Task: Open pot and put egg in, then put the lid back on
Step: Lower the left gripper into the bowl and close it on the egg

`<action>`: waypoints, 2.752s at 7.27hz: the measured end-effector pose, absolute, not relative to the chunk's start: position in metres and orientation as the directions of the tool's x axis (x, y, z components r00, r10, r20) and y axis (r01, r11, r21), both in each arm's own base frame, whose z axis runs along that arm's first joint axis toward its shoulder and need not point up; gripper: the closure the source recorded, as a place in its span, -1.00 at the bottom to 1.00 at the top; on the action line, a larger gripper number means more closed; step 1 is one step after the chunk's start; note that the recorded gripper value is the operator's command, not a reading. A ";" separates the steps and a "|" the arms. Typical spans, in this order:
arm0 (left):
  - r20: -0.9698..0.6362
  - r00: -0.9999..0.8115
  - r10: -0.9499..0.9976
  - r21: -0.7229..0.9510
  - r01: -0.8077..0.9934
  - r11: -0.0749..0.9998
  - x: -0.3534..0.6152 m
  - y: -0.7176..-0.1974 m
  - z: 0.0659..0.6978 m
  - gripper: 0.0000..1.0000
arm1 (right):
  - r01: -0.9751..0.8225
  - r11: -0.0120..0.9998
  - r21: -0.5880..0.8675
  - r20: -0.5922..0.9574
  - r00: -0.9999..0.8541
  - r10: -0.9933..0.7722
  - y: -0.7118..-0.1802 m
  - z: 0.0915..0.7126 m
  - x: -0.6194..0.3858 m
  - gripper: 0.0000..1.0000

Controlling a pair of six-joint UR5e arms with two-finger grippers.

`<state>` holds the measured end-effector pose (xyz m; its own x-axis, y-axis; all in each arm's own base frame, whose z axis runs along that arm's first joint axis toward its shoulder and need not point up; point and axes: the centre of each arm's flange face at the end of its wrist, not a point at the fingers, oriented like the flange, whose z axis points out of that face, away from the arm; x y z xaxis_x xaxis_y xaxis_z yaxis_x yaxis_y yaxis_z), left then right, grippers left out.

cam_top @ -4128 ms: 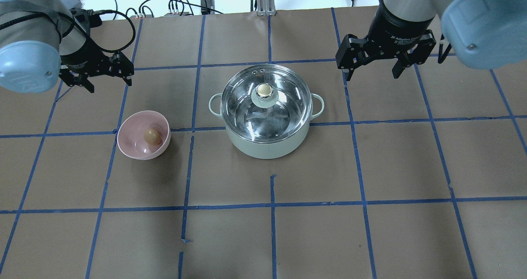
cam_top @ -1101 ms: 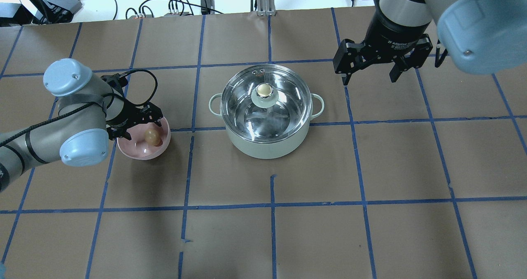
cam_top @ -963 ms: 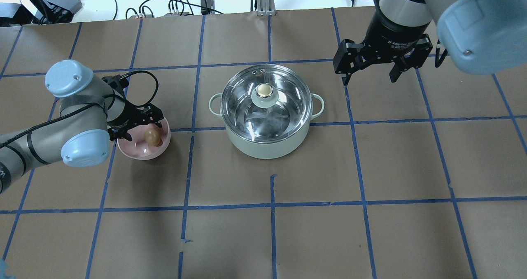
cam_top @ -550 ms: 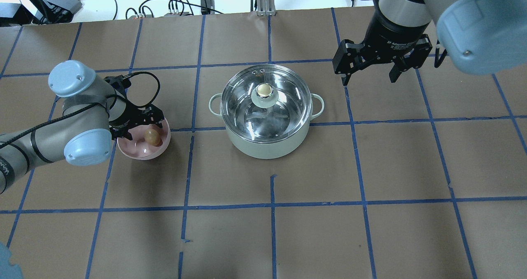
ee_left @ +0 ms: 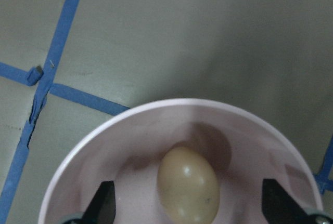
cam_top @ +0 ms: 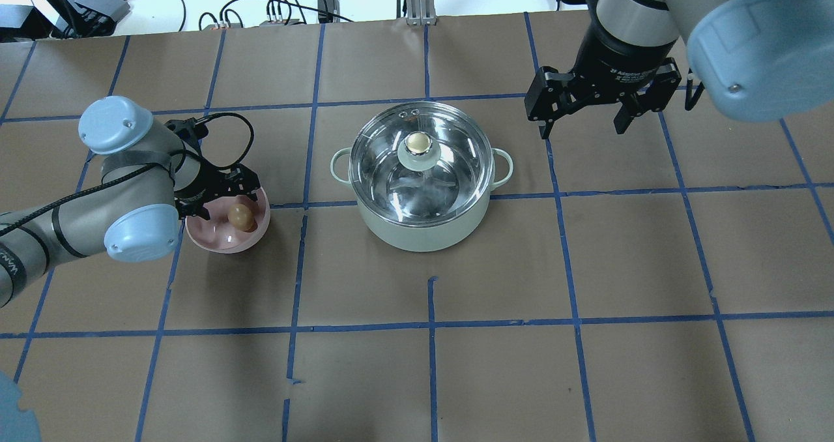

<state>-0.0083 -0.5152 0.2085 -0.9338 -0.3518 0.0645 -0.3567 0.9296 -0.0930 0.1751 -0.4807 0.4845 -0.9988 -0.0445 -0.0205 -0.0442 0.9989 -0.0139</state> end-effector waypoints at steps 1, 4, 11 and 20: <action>0.064 -0.934 -0.352 -0.090 -0.357 0.930 -0.008 -0.514 0.207 -0.97 | -0.044 0.999 -0.013 -0.020 -0.999 -0.045 -0.480 0.484 0.175 -0.98; 0.063 -0.934 -0.352 -0.078 -0.356 0.931 -0.008 -0.515 0.199 -0.97 | -0.044 0.999 -0.012 -0.020 -0.999 -0.045 -0.480 0.484 0.175 -0.98; 0.063 -0.937 -0.344 -0.072 -0.348 0.935 -0.008 -0.517 0.190 -0.21 | -0.044 0.999 -0.012 -0.020 -0.999 -0.045 -0.480 0.484 0.175 -0.98; 0.056 -0.939 -0.339 -0.065 -0.342 0.937 -0.008 -0.516 0.187 -0.10 | -0.047 0.999 -0.009 -0.020 -0.999 -0.048 -0.479 0.482 0.176 -0.98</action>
